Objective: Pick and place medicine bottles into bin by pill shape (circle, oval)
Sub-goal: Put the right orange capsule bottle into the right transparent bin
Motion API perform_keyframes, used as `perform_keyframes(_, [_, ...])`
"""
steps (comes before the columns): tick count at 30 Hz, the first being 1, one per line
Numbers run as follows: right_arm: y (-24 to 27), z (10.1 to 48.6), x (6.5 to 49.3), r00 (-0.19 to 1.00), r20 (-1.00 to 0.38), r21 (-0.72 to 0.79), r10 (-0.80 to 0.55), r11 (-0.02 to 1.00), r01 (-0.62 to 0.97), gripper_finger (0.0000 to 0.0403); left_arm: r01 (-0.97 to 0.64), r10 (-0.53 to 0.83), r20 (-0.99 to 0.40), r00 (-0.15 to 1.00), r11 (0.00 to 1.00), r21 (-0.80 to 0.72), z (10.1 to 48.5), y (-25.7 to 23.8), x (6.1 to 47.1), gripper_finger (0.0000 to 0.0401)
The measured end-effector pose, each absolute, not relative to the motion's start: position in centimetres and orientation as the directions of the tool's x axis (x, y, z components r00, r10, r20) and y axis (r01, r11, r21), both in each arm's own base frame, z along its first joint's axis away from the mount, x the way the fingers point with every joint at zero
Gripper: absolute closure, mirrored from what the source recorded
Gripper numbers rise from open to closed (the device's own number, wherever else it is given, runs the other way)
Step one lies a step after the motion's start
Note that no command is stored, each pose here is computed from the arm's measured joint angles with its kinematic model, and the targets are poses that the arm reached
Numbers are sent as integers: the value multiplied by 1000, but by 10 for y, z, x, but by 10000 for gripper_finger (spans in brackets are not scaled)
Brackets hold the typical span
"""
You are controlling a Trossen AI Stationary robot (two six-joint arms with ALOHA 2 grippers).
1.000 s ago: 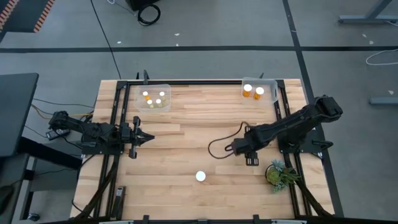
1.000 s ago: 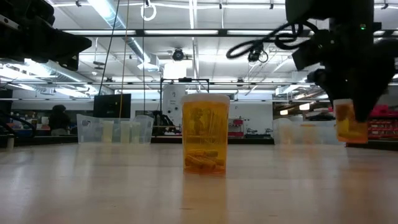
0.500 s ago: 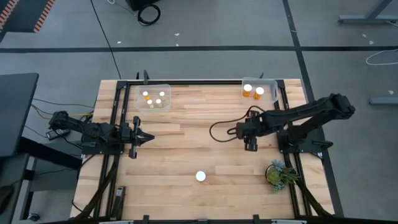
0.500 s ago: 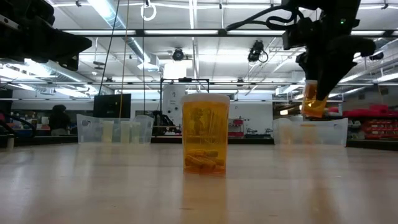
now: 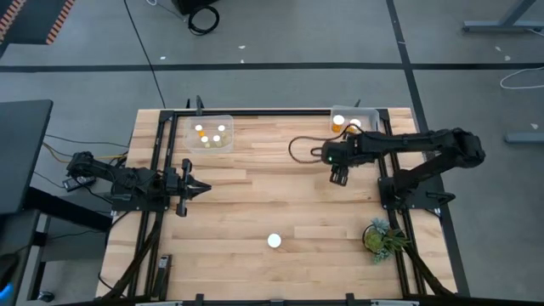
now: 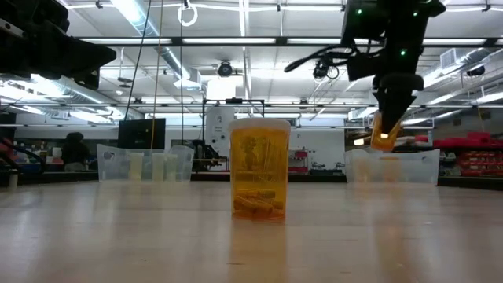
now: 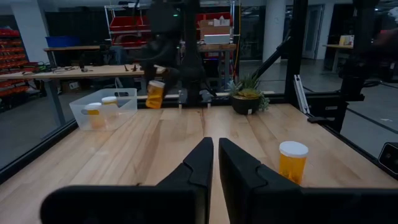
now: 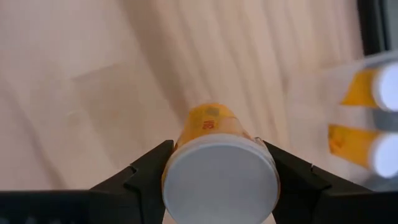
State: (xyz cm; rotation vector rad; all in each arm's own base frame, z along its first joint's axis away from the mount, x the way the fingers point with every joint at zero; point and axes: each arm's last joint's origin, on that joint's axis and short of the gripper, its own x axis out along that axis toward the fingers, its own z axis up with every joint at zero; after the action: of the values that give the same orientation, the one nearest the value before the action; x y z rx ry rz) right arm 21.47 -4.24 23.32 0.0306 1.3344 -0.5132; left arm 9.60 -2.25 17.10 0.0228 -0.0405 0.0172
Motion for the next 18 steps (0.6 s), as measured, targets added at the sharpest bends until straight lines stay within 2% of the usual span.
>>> perform_keyframes(8, [-82, 233, 203, 75, -931, -267, -358, 804, 531, 176, -18, 17, 40, 999, 1000, 22, 171, -23, 96, 378])
perform_keyframes(18, [-119, 233, 184, 6, -930, -276, -366, 710, 648, 176, -18, 17, 40, 999, 1000, 22, 171, -22, 96, 365])
